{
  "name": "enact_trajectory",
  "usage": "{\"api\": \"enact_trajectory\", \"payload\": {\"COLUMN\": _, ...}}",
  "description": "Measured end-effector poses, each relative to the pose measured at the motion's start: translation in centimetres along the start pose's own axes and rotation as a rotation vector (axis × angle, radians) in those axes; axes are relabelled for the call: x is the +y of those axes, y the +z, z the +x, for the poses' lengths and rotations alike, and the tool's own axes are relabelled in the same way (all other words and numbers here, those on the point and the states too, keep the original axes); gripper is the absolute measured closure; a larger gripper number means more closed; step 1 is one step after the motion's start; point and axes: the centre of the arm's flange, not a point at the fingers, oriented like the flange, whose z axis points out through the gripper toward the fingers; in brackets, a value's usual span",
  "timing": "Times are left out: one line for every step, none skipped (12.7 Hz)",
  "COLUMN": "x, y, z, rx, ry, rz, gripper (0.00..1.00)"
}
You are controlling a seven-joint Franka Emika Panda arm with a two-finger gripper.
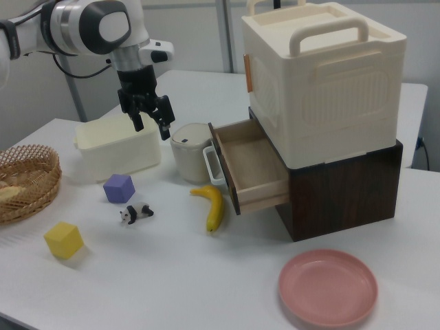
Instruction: Open the drawer
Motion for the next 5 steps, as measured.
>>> {"api": "enact_trajectory", "payload": {"x": 0.61, "y": 0.08, "z": 0.09, "rx": -0.001, "ry": -0.012, "rz": -0.001, "gripper": 0.00}}
{"api": "enact_trajectory", "payload": {"x": 0.99, "y": 0.15, "z": 0.10, "rx": -0.007, "ry": -0.014, "rz": -0.003, "gripper": 0.00}}
{"api": "enact_trajectory", "payload": {"x": 1.19, "y": 0.22, "z": 0.06, "rx": -0.013, "ry": -0.016, "rz": -0.007, "gripper": 0.00}}
{"api": "enact_trajectory", "payload": {"x": 1.25, "y": 0.31, "z": 0.00, "rx": -0.020, "ry": -0.017, "rz": -0.013, "gripper": 0.00}}
{"api": "enact_trajectory", "payload": {"x": 0.82, "y": 0.34, "z": -0.12, "rx": -0.024, "ry": -0.023, "rz": -0.019, "gripper": 0.00}}
